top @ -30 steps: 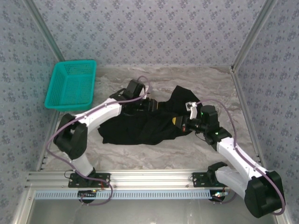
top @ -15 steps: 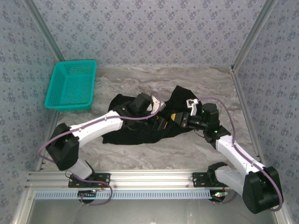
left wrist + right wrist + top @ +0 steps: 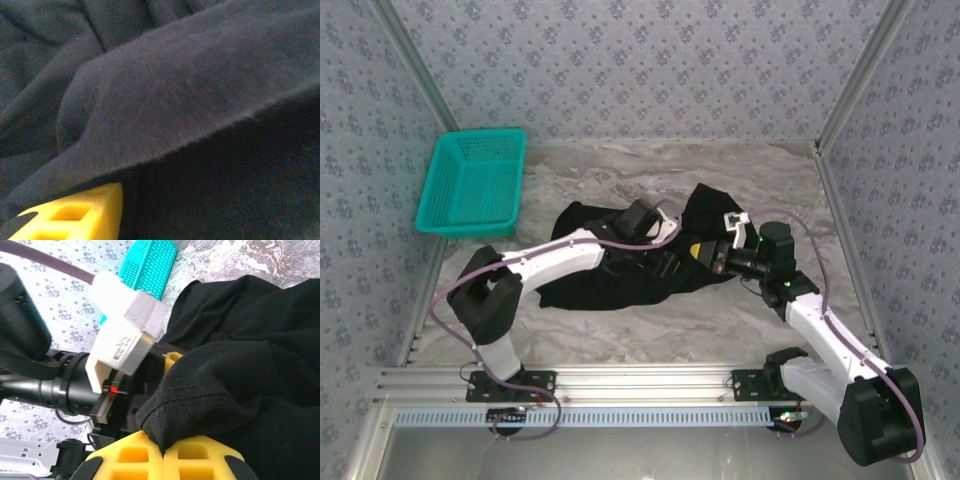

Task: Fold the inside-out t-shirt

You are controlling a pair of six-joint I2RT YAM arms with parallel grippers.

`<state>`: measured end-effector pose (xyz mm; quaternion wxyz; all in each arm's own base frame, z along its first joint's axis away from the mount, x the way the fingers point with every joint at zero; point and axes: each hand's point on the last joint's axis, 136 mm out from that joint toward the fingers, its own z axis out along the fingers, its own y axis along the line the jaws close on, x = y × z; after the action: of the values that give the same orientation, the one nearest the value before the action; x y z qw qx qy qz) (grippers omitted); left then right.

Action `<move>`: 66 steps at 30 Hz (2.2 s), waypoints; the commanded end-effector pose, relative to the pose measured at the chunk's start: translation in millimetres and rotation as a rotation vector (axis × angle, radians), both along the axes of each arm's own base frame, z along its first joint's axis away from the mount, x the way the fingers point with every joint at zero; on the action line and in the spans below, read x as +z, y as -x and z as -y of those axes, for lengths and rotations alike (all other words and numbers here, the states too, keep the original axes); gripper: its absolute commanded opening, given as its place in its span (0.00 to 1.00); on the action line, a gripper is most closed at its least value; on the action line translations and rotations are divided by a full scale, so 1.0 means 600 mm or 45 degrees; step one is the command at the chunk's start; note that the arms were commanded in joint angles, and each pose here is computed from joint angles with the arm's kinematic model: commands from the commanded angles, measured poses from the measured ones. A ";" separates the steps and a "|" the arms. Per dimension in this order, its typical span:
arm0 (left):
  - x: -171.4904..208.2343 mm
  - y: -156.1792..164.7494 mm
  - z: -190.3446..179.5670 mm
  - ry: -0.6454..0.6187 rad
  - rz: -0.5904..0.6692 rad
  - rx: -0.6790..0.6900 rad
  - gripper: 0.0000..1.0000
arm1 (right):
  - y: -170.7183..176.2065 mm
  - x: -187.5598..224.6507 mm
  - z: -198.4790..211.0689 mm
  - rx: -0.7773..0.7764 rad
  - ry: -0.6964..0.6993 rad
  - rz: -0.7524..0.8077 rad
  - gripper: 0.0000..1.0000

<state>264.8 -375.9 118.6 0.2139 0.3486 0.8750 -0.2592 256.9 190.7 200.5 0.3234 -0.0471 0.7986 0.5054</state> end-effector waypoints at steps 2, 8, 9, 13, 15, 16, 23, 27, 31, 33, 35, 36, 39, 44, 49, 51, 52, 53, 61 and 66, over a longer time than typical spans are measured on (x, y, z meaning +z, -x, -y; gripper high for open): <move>0.054 0.006 0.025 0.148 -0.054 -0.064 0.16 | 0.012 -0.009 0.014 0.016 0.141 0.054 0.00; 0.200 0.032 0.000 0.677 -0.313 -0.117 0.01 | -0.005 -0.049 0.077 -0.166 0.547 0.138 0.00; 0.215 0.038 -0.008 0.727 -0.345 -0.133 0.01 | -0.010 -0.051 0.082 -0.186 0.583 0.145 0.00; 0.250 0.077 -0.027 0.826 -0.460 -0.251 0.00 | -0.032 -0.043 0.091 -0.247 0.638 0.169 0.00; 0.257 0.094 -0.028 0.854 -0.536 -0.304 0.00 | -0.045 -0.042 0.097 -0.287 0.659 0.141 0.01; 0.258 0.101 -0.028 0.868 -0.580 -0.327 0.00 | -0.052 -0.040 0.100 -0.306 0.675 0.120 0.02; 0.243 0.080 -0.022 0.846 -0.660 -0.207 0.00 | -0.076 -0.065 0.139 -0.398 0.954 -0.164 0.28; 0.214 0.046 -0.022 0.785 -0.670 -0.042 0.00 | -0.046 -0.032 0.128 -0.330 0.981 -0.028 0.39; 0.209 0.038 -0.018 0.778 -0.682 -0.016 0.00 | 0.018 0.013 0.050 -0.072 0.763 0.257 0.43; 0.212 0.037 -0.017 0.780 -0.681 -0.019 0.00 | 0.036 0.015 0.017 0.017 0.680 0.321 0.43; 0.213 0.036 -0.016 0.778 -0.682 -0.020 0.00 | 0.049 -0.002 -0.016 0.123 0.663 0.337 0.44; 0.213 0.037 -0.016 0.775 -0.683 -0.021 0.00 | 0.050 -0.011 -0.025 0.152 0.675 0.343 0.44; 0.216 0.038 -0.017 0.776 -0.681 -0.026 0.00 | 0.043 -0.039 -0.048 0.200 0.716 0.346 0.44; 0.218 0.041 -0.019 0.770 -0.674 -0.032 0.00 | 0.019 -0.070 -0.060 0.210 0.761 0.322 0.37; 0.216 0.043 -0.020 0.766 -0.672 -0.037 0.00 | 0.001 -0.077 -0.063 0.192 0.782 0.335 0.19; 0.214 0.040 -0.022 0.757 -0.662 -0.031 0.00 | 0.001 -0.072 -0.063 0.197 0.779 0.340 0.05; 0.212 0.037 -0.023 0.748 -0.649 -0.018 0.00 | 0.004 -0.070 -0.061 0.209 0.778 0.335 0.00; 0.209 0.029 -0.028 0.735 -0.632 0.012 0.00 | 0.009 -0.067 -0.056 0.216 0.774 0.323 0.00; 0.119 -0.081 -0.094 0.589 -0.528 0.425 0.02 | 0.078 0.028 -0.029 0.285 0.356 0.317 0.00; 0.095 -0.118 -0.093 0.551 -0.486 0.498 0.12 | 0.079 0.080 -0.028 0.306 0.109 0.319 0.00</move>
<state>305.5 -331.0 184.8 0.1178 0.0949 0.8572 -0.4923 227.1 197.7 235.1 0.3932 -0.2146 0.7905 0.4175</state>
